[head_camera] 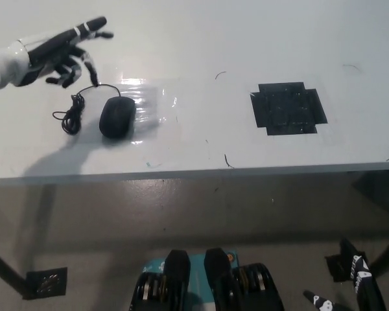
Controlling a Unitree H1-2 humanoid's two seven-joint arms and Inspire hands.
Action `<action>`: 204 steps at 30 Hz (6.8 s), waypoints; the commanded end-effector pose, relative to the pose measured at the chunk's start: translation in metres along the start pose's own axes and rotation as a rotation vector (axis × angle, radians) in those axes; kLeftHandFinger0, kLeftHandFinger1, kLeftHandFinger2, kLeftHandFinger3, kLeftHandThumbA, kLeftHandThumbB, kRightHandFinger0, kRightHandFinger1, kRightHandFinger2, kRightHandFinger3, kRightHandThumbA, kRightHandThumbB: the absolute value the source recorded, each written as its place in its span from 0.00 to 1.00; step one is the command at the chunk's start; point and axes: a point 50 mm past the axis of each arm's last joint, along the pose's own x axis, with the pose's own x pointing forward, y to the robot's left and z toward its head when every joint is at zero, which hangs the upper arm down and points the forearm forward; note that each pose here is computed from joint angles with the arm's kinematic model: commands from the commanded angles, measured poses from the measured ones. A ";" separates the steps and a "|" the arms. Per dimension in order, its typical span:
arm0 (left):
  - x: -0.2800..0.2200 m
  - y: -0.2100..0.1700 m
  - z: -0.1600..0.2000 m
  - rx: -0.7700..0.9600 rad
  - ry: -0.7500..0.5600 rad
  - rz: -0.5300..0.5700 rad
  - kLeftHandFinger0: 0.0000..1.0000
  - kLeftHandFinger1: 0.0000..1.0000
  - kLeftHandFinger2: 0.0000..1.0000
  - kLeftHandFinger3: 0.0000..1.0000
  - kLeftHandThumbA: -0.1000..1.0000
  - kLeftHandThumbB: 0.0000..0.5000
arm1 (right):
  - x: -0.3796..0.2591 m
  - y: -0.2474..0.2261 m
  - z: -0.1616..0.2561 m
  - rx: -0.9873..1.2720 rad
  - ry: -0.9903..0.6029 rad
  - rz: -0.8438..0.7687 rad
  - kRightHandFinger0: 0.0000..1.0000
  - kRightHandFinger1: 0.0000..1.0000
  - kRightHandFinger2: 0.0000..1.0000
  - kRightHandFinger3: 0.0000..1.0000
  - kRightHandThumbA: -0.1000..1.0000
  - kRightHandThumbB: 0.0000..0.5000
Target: The robot uses left hand to click on the left button of the black mouse, which is placed on the left area of the table
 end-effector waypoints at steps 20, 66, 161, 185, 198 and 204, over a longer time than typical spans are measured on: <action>0.019 0.045 0.047 0.088 0.158 -0.026 0.28 0.45 0.71 1.00 1.00 0.84 | -0.006 -0.012 0.011 -0.053 -0.075 -0.015 1.00 1.00 1.00 1.00 1.00 0.24; 0.090 0.032 0.059 0.192 0.355 -0.089 0.00 0.00 0.45 1.00 1.00 0.81 | -0.006 -0.018 0.018 -0.091 -0.094 0.012 0.89 1.00 1.00 1.00 1.00 0.20; 0.108 -0.027 -0.005 0.243 0.594 -0.242 0.00 0.00 0.27 1.00 1.00 1.00 | 0.001 -0.019 0.027 -0.086 -0.135 0.017 0.73 0.95 1.00 1.00 1.00 0.22; 0.006 0.117 0.130 -0.118 0.084 -0.131 0.00 0.00 0.33 1.00 1.00 1.00 | -0.013 -0.019 0.013 -0.063 -0.071 0.014 0.74 0.93 1.00 1.00 1.00 0.25; -0.155 -0.063 0.103 -0.063 -0.882 0.081 0.00 0.00 0.00 1.00 1.00 0.86 | -0.026 -0.011 -0.002 -0.046 -0.037 0.018 0.72 0.90 1.00 1.00 1.00 0.21; -0.219 -0.180 0.063 -0.202 -1.005 0.264 0.00 0.00 0.00 1.00 1.00 0.71 | -0.031 0.000 -0.007 -0.044 -0.013 0.024 0.71 0.89 1.00 1.00 1.00 0.19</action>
